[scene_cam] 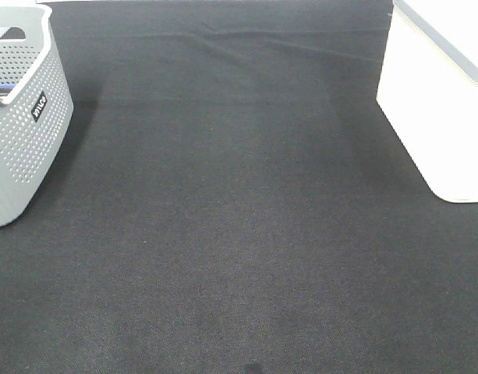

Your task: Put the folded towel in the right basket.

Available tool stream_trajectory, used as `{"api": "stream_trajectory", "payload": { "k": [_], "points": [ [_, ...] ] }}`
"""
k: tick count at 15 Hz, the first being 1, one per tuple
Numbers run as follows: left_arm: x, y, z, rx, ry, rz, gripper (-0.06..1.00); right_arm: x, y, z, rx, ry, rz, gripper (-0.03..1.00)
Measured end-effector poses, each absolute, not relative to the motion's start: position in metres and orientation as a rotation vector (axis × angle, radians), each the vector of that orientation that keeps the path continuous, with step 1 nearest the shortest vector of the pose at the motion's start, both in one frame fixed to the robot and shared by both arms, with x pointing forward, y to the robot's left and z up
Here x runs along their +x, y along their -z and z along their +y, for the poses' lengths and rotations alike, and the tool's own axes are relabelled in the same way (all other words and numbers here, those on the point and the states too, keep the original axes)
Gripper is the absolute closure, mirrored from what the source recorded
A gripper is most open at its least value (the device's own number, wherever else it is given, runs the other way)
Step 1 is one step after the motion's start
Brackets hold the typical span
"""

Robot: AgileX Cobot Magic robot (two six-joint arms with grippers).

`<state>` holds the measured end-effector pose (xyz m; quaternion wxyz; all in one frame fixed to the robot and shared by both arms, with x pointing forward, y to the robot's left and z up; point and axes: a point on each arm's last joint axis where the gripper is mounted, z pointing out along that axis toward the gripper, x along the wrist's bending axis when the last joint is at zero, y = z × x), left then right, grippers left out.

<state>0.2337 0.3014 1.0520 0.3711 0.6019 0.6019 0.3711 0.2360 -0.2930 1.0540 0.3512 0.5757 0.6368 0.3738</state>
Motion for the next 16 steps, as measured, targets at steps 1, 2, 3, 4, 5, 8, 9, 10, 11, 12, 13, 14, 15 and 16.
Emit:
{"api": "stream_trajectory", "payload": {
  "k": [1,2,3,4,5,8,9,10,11,12,13,14,15,16],
  "points": [
    [0.2337,-1.052,0.3014,1.543,-0.952,1.543,-0.03,0.2327,-1.054,-0.2931,1.475,-0.98,1.634,0.26],
    [0.2337,-1.052,0.3014,1.543,-0.952,1.543,-0.03,0.2317,-1.0539,-0.2931,1.471,-0.984,1.629,0.26],
    [0.2337,-1.052,0.3014,1.543,-0.952,1.543,-0.03,0.2314,-1.0539,-0.293,1.47,-0.986,1.628,0.26],
    [0.2337,-1.052,0.3014,1.543,-0.952,1.543,-0.03,0.2314,-1.0539,-0.293,1.47,-0.986,1.628,0.26],
    [0.2337,-1.052,0.3014,1.543,-0.952,1.543,-0.03,0.2314,-1.0539,-0.293,1.47,-0.986,1.628,0.26],
    [0.2337,-1.052,0.3014,1.543,-0.952,1.543,-0.03,0.2314,-1.0539,-0.293,1.47,-0.986,1.628,0.26],
    [0.2337,-1.052,0.3014,1.543,-0.952,1.543,-0.03,0.2314,-1.0539,-0.293,1.47,-0.986,1.628,0.26],
    [0.2337,-1.052,0.3014,1.543,-0.952,1.543,-0.03,0.2314,-1.0539,-0.2929,1.47,-0.987,1.629,0.26],
    [0.2337,-1.052,0.3014,1.543,-0.952,1.543,-0.03,0.2314,-1.0539,-0.2929,1.47,-0.987,1.629,0.26],
    [0.2337,-1.052,0.3014,1.543,-0.952,1.543,-0.03,0.2314,-1.0539,-0.2929,1.47,-0.987,1.629,0.26],
    [0.2337,-1.052,0.3014,1.543,-0.952,1.543,-0.03,0.2314,-1.0539,-0.2929,1.47,-0.987,1.629,0.26],
    [0.2337,-1.052,0.3014,1.543,-0.952,1.543,-0.03,0.2314,-1.0539,-0.2929,1.47,-0.987,1.629,0.26],
    [0.2337,-1.052,0.3014,1.543,-0.952,1.543,-0.03,0.2314,-1.0539,-0.2929,1.47,-0.987,1.629,0.26],
    [0.2337,-1.052,0.3014,1.543,-0.952,1.543,-0.03,0.2314,-1.0539,-0.2929,1.469,-0.987,1.629,0.26]
  ]
}}
